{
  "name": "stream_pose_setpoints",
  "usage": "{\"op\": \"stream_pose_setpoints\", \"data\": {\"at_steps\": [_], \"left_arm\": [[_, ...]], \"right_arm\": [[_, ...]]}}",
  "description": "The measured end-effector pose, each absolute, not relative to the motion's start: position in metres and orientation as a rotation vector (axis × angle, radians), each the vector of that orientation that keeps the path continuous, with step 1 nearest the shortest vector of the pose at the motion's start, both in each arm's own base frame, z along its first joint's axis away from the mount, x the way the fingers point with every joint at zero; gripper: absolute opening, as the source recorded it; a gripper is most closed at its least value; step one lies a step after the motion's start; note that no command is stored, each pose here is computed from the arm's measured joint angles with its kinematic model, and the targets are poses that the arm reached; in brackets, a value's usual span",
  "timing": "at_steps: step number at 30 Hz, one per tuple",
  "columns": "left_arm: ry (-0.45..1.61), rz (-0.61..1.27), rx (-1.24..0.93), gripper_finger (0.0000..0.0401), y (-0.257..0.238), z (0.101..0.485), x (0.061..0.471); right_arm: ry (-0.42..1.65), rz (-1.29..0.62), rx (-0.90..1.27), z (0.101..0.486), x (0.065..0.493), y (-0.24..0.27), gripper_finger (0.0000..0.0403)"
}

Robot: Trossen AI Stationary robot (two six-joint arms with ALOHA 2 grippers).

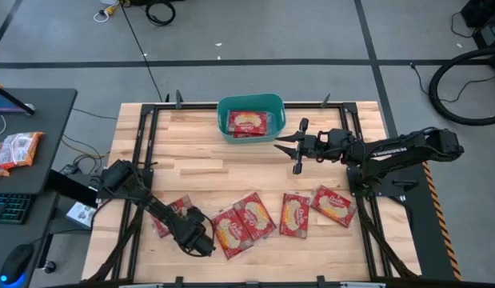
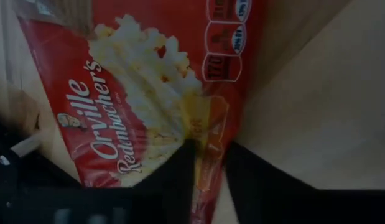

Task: Sort popcorn bags into baskets
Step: Put the red popcorn bag into the bin

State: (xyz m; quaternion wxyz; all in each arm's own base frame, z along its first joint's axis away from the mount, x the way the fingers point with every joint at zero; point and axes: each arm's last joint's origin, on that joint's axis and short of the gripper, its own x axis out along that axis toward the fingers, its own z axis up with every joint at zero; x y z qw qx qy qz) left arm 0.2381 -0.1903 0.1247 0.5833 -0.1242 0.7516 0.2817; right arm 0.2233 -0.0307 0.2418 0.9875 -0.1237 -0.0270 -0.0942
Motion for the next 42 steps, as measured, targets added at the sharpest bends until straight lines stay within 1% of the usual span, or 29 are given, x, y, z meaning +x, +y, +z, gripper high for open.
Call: {"op": "stream_pose_setpoints", "data": {"at_steps": [2, 3, 4, 8, 13, 19, 25, 30, 34, 38, 42], "left_arm": [[1.753, 0.657, -0.290, 0.0038, -0.190, 0.125, 0.238], [1.750, 0.653, -0.290, 0.0020, -0.191, 0.125, 0.239], [1.747, 0.655, -0.285, 0.0013, -0.191, 0.126, 0.239], [1.742, 0.646, -0.237, 0.0008, -0.191, 0.134, 0.241], [1.709, 0.655, -0.193, 0.0004, -0.187, 0.171, 0.244], [1.555, 0.673, -0.214, 0.0002, -0.177, 0.216, 0.247], [1.400, 0.675, -0.171, 0.0001, -0.165, 0.237, 0.258], [1.303, 0.662, -0.051, 0.0001, -0.151, 0.248, 0.273], [1.231, 0.670, 0.092, 0.0001, -0.132, 0.257, 0.286], [1.184, 0.685, 0.233, 0.0001, -0.109, 0.263, 0.300], [1.176, 0.656, 0.312, 0.0001, -0.084, 0.265, 0.317]], "right_arm": [[-0.054, -0.189, -0.248, 0.242, 0.223, -0.031, 0.0105], [-0.054, -0.189, -0.248, 0.242, 0.223, -0.031, 0.0105], [-0.054, -0.189, -0.248, 0.242, 0.223, -0.031, 0.0105], [-0.054, -0.189, -0.248, 0.242, 0.223, -0.031, 0.0105], [-0.054, -0.189, -0.248, 0.242, 0.223, -0.031, 0.0105], [-0.055, -0.189, -0.248, 0.242, 0.223, -0.031, 0.0105], [-0.055, -0.189, -0.245, 0.242, 0.223, -0.031, 0.0105], [-0.035, -0.186, -0.230, 0.240, 0.223, -0.031, 0.0105], [-0.009, -0.177, -0.195, 0.237, 0.224, -0.029, 0.0105], [0.023, -0.151, -0.157, 0.233, 0.224, -0.024, 0.0105], [0.060, -0.120, -0.118, 0.229, 0.225, -0.018, 0.0105]]}}
